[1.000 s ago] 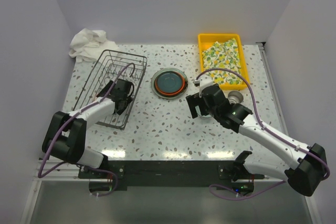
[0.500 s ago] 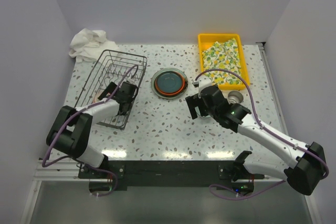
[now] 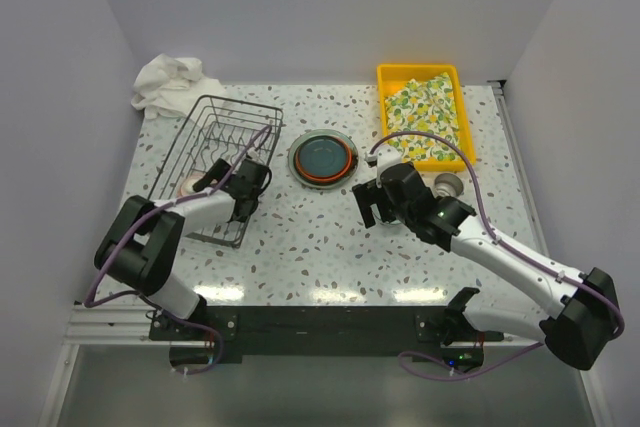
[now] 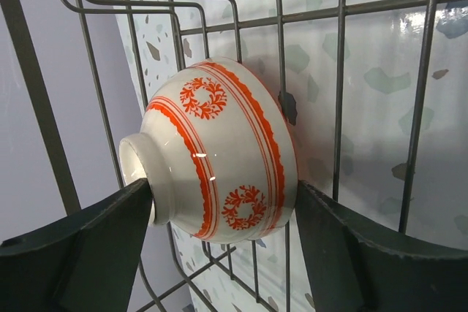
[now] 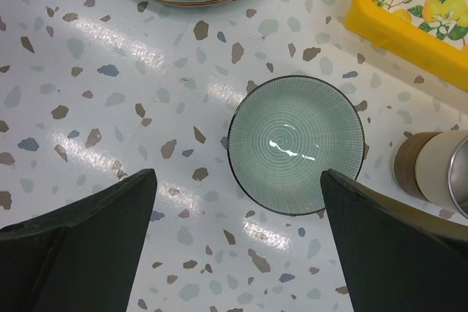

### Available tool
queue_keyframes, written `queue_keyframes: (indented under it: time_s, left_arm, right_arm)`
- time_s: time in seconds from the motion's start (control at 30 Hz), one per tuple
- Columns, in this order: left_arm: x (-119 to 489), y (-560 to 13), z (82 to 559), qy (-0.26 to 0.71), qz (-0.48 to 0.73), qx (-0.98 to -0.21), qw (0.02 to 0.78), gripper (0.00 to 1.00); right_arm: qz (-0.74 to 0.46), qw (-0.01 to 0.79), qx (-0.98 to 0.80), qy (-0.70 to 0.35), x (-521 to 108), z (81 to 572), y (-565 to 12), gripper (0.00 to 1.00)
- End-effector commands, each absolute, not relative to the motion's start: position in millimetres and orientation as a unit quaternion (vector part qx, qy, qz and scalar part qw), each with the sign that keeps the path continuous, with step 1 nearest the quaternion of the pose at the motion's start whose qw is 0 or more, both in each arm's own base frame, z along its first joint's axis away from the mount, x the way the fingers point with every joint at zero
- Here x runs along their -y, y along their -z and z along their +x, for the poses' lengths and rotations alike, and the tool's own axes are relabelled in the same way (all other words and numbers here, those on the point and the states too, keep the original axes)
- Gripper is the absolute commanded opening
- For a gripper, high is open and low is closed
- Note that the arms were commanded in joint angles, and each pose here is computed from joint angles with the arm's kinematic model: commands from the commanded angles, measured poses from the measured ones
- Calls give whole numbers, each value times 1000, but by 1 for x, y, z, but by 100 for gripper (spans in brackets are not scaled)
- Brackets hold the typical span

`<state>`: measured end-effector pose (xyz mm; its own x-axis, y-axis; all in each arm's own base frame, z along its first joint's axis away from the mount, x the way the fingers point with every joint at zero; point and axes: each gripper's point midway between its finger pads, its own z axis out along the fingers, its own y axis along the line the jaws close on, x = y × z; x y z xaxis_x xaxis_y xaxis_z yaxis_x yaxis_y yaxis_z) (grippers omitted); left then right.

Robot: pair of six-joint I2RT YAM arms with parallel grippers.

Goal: Unload the mixed dishes from the dish rack
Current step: Pick up the bowl from the dish rack.

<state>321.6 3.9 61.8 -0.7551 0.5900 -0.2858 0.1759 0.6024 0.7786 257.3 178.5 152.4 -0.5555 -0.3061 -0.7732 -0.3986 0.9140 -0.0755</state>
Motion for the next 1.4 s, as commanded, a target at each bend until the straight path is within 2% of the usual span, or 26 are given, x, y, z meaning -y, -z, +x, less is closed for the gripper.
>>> queue_keyframes:
  time_s: [0.0, 0.2, 0.47, 0.73, 1.03, 1.37]
  left_arm:
    - [9, -66, 322, -381, 231, -848, 289, 74]
    - [12, -82, 321, -387, 221, -843, 302, 57]
    - [9, -111, 320, -393, 206, -836, 323, 55]
    - [13, -140, 320, -371, 189, -838, 353, 44]
    - [22, -167, 322, -285, 141, -858, 403, 40]
    - [17, -227, 331, -132, 46, -856, 498, 37]
  right_arm:
    - [-203, 437, -874, -64, -183, 260, -159, 98]
    - [-204, 436, -874, -70, -185, 260, -159, 98]
    - [-206, 435, -873, -81, -190, 259, -160, 98]
    - [-213, 435, -869, -104, -202, 261, -166, 98]
    - [-246, 427, -843, -216, -246, 250, -183, 98]
    - [-251, 422, -811, -318, -289, 247, -207, 98]
